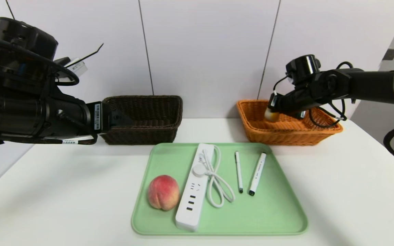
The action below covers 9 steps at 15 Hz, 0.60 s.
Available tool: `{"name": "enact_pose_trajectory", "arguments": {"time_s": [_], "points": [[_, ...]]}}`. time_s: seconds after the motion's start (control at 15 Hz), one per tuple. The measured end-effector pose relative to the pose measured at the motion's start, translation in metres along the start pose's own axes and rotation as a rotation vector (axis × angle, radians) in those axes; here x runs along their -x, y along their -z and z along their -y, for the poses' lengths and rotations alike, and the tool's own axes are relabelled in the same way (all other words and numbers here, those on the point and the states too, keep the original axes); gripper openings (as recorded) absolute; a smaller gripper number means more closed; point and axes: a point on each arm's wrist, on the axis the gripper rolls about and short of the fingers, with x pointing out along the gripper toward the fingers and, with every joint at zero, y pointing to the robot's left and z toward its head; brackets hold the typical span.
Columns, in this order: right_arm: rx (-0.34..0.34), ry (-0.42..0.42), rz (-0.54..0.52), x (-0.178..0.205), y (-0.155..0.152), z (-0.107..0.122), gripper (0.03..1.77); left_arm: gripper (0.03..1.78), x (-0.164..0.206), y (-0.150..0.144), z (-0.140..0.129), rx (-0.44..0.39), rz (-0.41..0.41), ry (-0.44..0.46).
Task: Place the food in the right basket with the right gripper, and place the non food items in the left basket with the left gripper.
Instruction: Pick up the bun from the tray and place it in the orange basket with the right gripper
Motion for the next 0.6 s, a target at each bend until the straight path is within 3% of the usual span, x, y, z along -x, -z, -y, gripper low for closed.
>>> {"name": "enact_pose_trajectory", "arguments": {"time_s": [0.07, 0.33, 0.6], "points": [[0.005, 0.002, -0.007, -0.0032, 0.0017, 0.0004, 0.08, 1.69, -0.0004, -0.0003, 0.0002, 0.0, -0.001, 0.003], [0.013, 0.016, -0.019, -0.0086, 0.0048, 0.0015, 0.73, 1.69, -0.0008, -0.0012, 0.0007, 0.001, -0.003, 0.015], [0.058, 0.011, -0.003, 0.0001, 0.0021, -0.0023, 1.12, 1.69, -0.0008, -0.0015, 0.0007, -0.044, -0.001, 0.011]]}}
